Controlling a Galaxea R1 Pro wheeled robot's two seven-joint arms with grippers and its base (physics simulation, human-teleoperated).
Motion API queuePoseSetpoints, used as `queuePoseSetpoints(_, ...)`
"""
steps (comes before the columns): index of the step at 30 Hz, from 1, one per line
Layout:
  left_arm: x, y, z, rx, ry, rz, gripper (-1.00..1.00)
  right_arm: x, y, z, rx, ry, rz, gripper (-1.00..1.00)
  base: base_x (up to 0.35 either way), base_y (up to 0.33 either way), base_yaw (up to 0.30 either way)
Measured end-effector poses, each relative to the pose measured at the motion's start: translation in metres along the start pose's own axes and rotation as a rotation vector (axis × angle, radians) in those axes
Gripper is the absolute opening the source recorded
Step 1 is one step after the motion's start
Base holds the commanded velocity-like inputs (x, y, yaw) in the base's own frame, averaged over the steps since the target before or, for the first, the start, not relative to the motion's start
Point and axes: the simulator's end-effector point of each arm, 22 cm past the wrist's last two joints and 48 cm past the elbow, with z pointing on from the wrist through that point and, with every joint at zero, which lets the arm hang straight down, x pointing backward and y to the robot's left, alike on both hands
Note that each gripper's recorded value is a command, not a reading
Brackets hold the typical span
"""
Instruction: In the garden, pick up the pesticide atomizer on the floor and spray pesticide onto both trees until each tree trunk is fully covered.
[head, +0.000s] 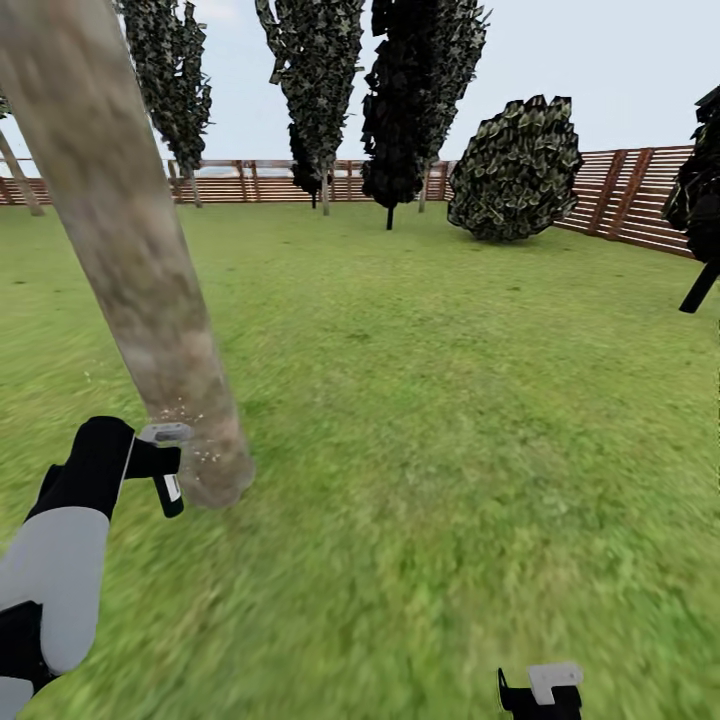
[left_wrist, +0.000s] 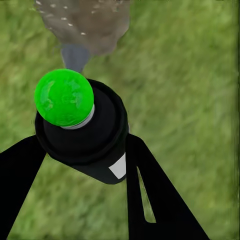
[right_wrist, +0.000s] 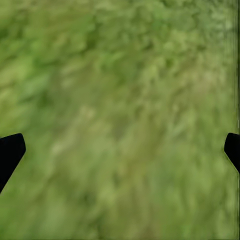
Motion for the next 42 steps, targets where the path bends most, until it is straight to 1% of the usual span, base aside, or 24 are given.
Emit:
queuePoseSetpoints(9,-0.0001,0.0,-0.0001,0.0,0.0,0.0,-1.0,0.0002,0.0002,-0.0001,-0.001,0.001,0.0,1.0,0.123,-0.274,0.022)
queuePoseSetpoints(22,0.0004,0.0018,-0.0001,-0.004,0.002,0.0,-1.0,-0.0003,0.0002,0.0001,0.0,0.0,0.0,1.0,0.098,-0.273,0.255)
queuePoseSetpoints(37,0.0003,0.0014,0.0,-0.004,0.001,0.0,-1.0,0.0003,0.0002,-0.0001,-0.001,0.001,0.0,1.0,0.117,-0.265,0.023)
queuePoseSetpoints(42,0.0004,0.0016,0.0,-0.004,0.002,0.0,-1.0,0.0001,0.0013,-0.0001,-0.002,0.001,0.001,1.0,0.077,-0.268,0.22)
